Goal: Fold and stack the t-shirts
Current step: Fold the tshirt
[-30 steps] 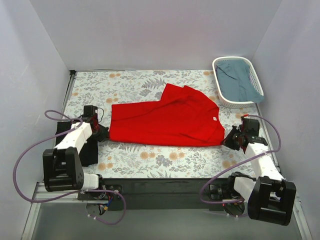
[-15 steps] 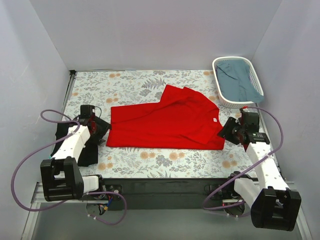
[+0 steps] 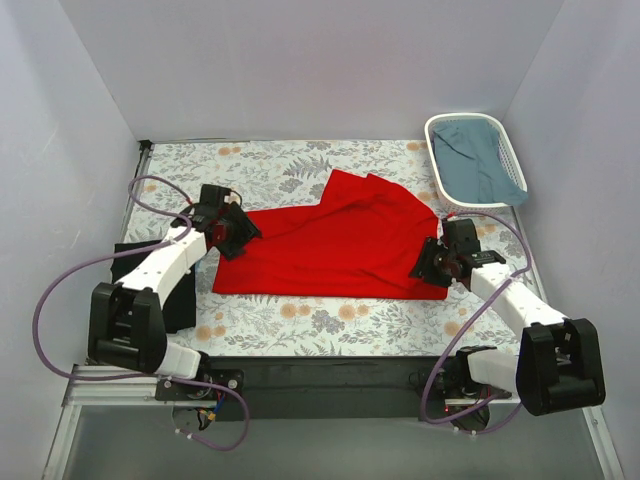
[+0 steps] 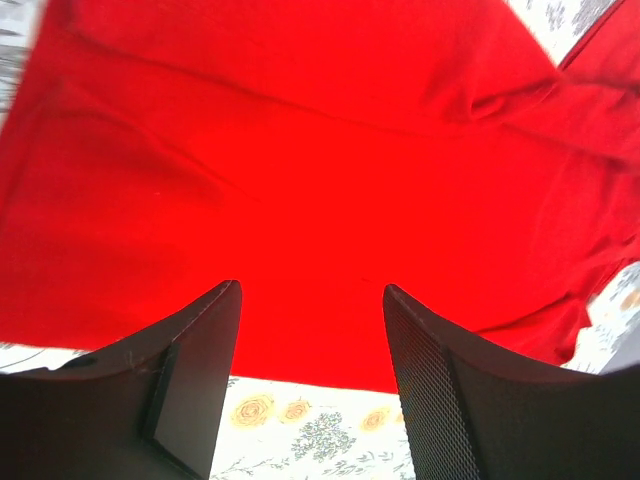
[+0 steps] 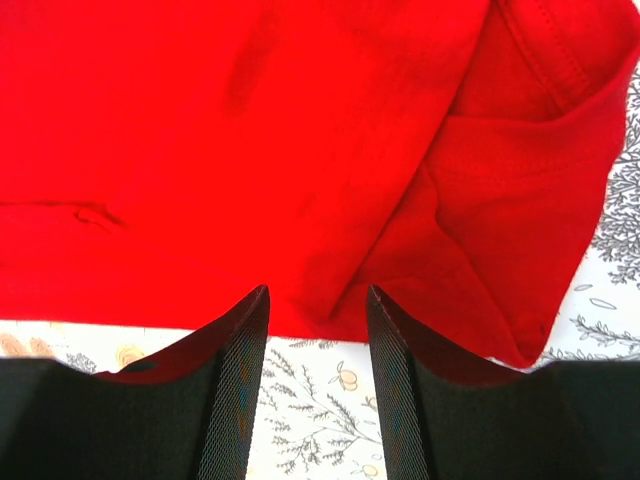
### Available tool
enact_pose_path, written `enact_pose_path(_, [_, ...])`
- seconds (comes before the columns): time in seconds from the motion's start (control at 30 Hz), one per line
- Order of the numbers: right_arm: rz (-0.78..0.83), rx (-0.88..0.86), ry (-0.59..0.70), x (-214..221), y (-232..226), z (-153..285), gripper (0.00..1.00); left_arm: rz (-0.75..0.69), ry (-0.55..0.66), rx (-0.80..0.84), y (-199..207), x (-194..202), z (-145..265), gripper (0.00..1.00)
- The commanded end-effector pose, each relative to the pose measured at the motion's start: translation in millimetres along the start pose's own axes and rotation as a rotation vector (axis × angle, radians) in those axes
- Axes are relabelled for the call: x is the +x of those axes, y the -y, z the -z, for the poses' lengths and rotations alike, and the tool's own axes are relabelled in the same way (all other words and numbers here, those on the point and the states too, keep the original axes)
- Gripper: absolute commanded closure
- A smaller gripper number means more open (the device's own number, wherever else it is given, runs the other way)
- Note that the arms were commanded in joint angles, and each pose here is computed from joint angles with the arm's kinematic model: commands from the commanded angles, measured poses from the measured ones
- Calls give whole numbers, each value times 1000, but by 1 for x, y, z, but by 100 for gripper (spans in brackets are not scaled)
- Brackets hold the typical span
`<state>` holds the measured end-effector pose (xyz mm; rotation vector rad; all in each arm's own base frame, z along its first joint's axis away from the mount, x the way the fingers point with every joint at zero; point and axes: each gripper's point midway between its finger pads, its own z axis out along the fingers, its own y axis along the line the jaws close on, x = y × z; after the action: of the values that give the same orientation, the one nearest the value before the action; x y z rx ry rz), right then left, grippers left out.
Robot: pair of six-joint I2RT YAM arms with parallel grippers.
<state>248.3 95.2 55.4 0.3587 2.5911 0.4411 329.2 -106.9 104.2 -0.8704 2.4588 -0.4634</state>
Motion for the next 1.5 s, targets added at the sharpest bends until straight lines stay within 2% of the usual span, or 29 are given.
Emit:
enact_pose_path(0.0, [-16,-9,47,-11,-3,-10,50,-52,-14,55,23,1,-6,43])
enact_pose_path(0.17, [-27,2,18,-3,1,-20,50,-108,-56,71,42,15,-15,43])
enact_pose_path(0.5, [-37,-4,-3,4,3,-26,51,-134,-100,70,50,31,-29,44])
enact_pose_path(0.63, [-41,-28,0,0,-4,-26,58,-141,-106,70,51,33,-31,44])
enact_pose_path(0.67, [-40,-35,-1,0,-6,-26,64,-141,-106,67,50,33,-31,44])
enact_pose_path(0.73, [-39,-44,1,-2,-8,-25,67,-142,-108,66,51,34,-33,44])
enact_pose_path(1.0, [-38,-64,2,-6,-14,-25,99,-144,-118,64,51,36,-35,45])
enact_pose_path(1.33, [-6,-118,70,-55,-48,-25,99,-156,-129,73,54,38,-36,45])
enact_pose_path(1.47, [16,-122,67,-72,-63,-41,99,-164,-137,79,56,40,-36,45])
